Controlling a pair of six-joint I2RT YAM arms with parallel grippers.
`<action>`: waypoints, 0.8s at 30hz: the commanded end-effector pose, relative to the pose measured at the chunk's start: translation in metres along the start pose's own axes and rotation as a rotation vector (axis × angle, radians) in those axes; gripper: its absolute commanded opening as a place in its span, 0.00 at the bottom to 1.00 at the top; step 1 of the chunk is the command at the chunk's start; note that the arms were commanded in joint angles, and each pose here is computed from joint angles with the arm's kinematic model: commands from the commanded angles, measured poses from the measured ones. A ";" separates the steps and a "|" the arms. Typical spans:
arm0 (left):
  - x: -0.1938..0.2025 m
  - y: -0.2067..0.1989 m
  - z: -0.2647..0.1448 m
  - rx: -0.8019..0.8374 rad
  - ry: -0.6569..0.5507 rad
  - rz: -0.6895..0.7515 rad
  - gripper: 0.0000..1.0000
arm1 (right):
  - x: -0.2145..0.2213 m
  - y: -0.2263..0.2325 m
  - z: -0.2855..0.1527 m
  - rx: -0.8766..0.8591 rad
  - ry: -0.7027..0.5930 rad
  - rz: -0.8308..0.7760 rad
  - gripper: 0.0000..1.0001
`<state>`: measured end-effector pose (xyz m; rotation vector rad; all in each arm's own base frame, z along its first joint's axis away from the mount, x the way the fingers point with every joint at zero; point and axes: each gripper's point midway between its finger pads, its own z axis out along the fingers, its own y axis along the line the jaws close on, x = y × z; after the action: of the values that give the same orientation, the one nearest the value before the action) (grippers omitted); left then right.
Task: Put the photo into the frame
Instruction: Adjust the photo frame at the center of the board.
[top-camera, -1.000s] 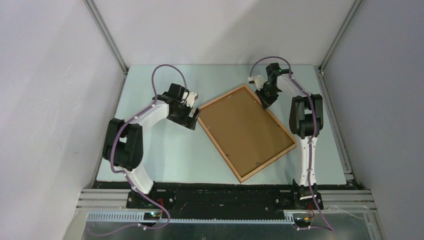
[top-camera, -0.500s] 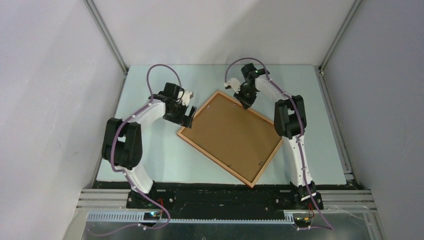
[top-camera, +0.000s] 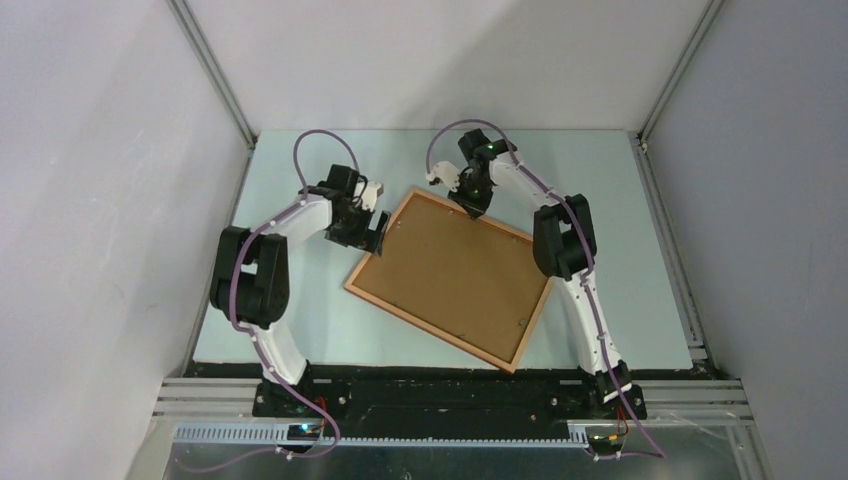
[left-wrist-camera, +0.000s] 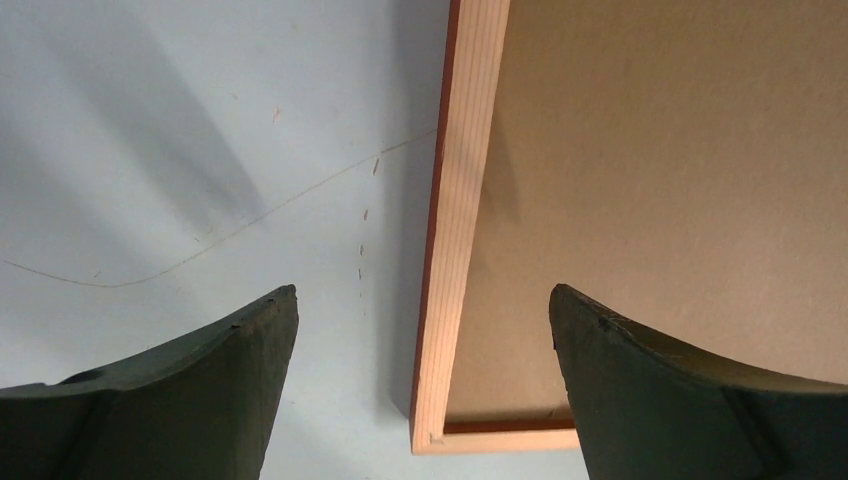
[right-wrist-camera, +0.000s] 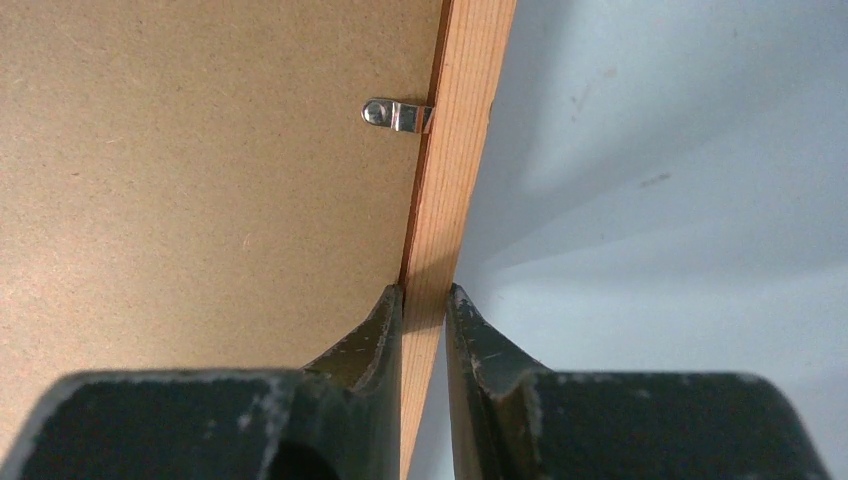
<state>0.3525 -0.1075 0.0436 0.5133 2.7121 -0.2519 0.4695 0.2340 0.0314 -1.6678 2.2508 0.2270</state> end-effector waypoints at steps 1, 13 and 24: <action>-0.020 0.007 -0.005 -0.008 -0.048 -0.045 1.00 | -0.030 0.008 0.022 -0.004 -0.057 -0.095 0.00; -0.019 0.024 -0.016 0.013 -0.070 -0.118 1.00 | -0.057 0.035 0.026 -0.026 -0.091 -0.092 0.00; -0.007 0.032 -0.018 0.004 -0.055 -0.163 1.00 | -0.076 0.059 0.026 -0.052 -0.144 -0.040 0.09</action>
<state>0.3662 -0.0758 0.0448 0.3213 2.7302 -0.2818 0.4478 0.2979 0.0315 -1.6920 2.1645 0.2894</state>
